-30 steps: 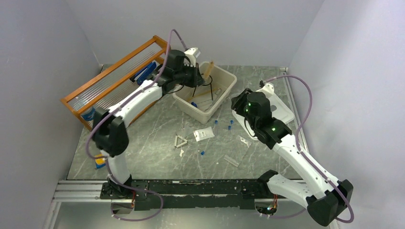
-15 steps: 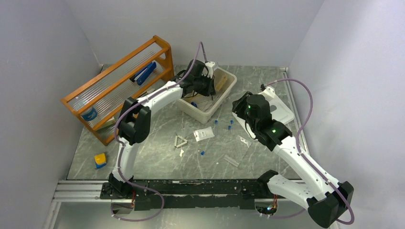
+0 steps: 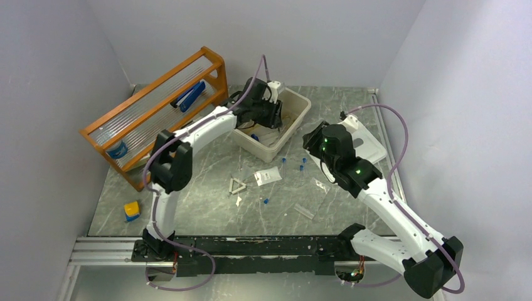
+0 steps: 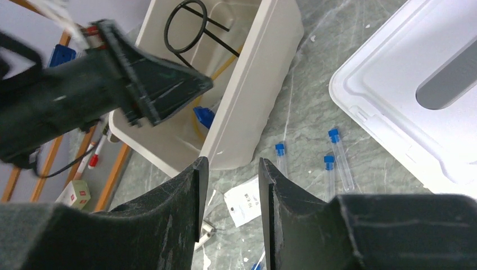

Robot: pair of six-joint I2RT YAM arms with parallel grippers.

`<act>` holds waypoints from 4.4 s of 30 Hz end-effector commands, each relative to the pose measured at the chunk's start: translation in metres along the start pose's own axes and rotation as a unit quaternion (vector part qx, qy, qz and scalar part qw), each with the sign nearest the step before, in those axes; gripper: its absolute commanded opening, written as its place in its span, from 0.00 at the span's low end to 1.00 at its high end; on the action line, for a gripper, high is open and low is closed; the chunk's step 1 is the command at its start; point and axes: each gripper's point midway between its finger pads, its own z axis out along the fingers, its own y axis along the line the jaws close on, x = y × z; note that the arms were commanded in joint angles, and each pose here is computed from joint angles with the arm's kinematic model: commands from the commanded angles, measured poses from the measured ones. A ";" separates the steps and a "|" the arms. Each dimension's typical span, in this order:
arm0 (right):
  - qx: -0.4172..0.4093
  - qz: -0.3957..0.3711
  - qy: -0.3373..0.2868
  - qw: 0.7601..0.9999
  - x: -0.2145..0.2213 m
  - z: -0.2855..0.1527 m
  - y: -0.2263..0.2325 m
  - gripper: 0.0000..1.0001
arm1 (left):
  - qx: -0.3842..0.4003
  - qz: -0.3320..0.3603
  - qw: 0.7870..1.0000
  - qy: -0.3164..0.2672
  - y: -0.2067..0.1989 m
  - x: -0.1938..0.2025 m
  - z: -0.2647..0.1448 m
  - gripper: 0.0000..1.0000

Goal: Organize the chemistry lab equipment

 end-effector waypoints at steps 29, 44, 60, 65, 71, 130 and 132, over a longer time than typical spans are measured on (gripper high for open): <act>-0.055 0.011 0.121 0.991 0.082 0.023 0.000 0.51 | -0.104 -0.069 0.988 0.089 0.023 0.188 -0.132 0.53; -0.065 0.019 0.127 0.990 0.089 0.027 0.003 0.47 | -0.128 -0.060 0.983 0.115 0.031 0.215 -0.102 0.36; -0.064 0.029 0.120 0.990 0.086 0.022 0.001 0.46 | -0.169 -0.005 0.976 0.141 0.026 0.230 -0.095 0.19; -0.066 0.029 0.117 0.991 0.083 0.021 0.002 0.46 | -0.182 0.003 0.974 0.136 0.023 0.227 -0.108 0.15; -0.067 0.031 0.116 0.991 0.083 0.021 0.002 0.45 | -0.194 -0.006 0.977 0.087 0.019 0.217 -0.126 0.08; -0.178 0.038 0.097 0.978 0.058 0.006 0.052 0.56 | -0.265 -0.091 0.960 0.013 0.082 0.025 -0.062 0.10; -0.174 0.038 0.097 0.979 0.058 0.007 0.051 0.56 | -0.269 -0.095 0.958 0.018 0.087 0.030 -0.062 0.14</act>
